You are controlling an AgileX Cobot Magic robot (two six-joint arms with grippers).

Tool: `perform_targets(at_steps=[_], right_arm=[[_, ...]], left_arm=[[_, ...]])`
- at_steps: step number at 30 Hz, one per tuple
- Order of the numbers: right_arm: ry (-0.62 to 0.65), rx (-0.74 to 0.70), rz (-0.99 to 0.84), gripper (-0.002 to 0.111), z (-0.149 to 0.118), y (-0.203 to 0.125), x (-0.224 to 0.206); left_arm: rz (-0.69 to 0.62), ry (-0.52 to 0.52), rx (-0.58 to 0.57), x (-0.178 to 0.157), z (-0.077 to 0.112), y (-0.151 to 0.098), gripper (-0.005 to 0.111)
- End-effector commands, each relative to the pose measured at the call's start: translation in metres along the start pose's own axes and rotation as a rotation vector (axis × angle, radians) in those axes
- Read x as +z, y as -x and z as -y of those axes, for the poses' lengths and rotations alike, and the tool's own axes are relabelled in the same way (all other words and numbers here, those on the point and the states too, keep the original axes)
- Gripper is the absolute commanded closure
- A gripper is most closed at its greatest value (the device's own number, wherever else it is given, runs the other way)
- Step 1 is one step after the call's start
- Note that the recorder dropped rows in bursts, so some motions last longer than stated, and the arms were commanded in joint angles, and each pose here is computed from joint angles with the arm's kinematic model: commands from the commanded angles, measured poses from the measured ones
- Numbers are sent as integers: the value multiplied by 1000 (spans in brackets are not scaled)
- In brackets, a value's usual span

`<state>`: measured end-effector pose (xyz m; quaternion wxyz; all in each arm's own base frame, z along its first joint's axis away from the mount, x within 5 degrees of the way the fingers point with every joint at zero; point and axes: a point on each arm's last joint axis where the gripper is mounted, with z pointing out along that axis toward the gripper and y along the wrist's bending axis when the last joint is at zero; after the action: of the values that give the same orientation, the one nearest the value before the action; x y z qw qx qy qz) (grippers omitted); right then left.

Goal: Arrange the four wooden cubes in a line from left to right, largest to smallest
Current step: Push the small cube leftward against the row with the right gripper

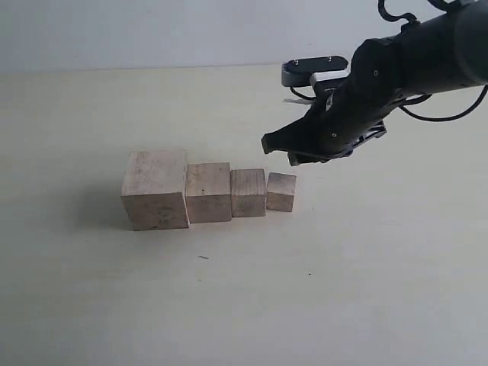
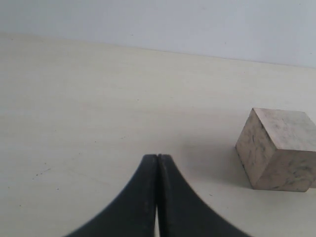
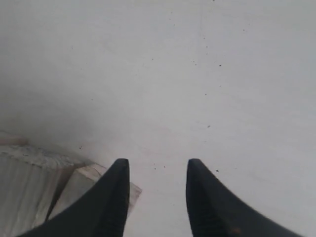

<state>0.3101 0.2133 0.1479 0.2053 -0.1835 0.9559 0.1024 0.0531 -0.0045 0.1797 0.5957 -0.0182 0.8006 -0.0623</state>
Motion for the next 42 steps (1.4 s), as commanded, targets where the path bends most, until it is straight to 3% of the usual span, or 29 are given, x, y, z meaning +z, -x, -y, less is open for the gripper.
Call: perform_targets(at_steps=[1,6,21,42], right_arm=[[-29,34,-31,72,3,0,-6],[-79,99,-135,72,7,-10,-6],[-83,99,-156,72,7,-15,8],[38,4,-108,72,-6,-11,13]], left_arm=[[13,-8,4,0,0,1,107],[13,-8,4,0,0,1,107],[13,-8,4,0,0,1,107],[13,-8,4,0,0,1,107]])
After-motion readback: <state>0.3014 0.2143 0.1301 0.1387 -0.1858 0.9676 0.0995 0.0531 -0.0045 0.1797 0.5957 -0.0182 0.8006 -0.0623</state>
